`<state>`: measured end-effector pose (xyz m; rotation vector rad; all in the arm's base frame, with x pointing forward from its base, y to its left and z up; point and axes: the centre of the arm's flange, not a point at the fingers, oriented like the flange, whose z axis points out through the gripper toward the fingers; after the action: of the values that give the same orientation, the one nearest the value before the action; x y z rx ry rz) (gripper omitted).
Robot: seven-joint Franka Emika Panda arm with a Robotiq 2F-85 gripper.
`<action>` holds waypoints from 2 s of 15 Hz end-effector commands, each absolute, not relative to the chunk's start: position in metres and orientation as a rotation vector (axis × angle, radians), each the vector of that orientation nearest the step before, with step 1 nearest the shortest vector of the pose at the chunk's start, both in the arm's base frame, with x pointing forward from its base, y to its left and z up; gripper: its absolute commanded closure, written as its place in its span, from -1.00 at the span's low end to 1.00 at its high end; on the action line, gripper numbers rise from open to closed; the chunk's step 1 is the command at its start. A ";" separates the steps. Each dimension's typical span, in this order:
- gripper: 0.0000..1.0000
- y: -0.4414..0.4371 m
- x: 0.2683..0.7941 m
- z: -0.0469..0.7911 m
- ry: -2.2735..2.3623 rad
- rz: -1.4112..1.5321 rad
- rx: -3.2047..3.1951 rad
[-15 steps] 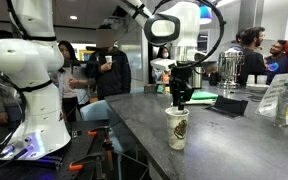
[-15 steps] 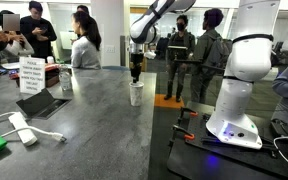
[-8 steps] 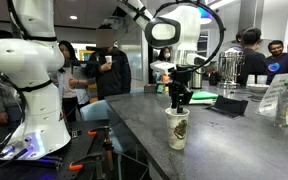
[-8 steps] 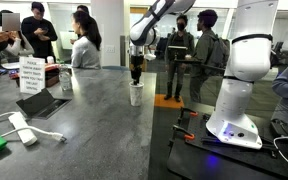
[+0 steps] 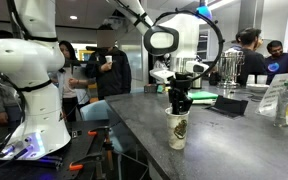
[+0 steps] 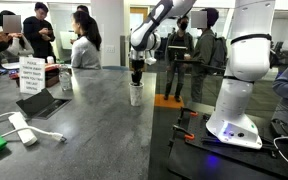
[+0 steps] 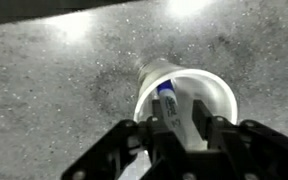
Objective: Pick the marker from the cup and put it on the table
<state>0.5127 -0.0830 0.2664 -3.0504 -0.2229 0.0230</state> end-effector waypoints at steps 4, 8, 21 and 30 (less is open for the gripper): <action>0.22 -0.081 0.509 0.255 -0.274 -0.081 -3.039; 0.25 -0.080 0.508 0.251 -0.297 -0.118 -3.052; 0.89 -0.084 0.507 0.251 -0.308 -0.140 -3.036; 0.89 -0.074 0.515 0.280 -0.342 -0.120 -3.043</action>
<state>0.5127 -0.0723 0.2641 -3.0484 -0.3237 -0.1273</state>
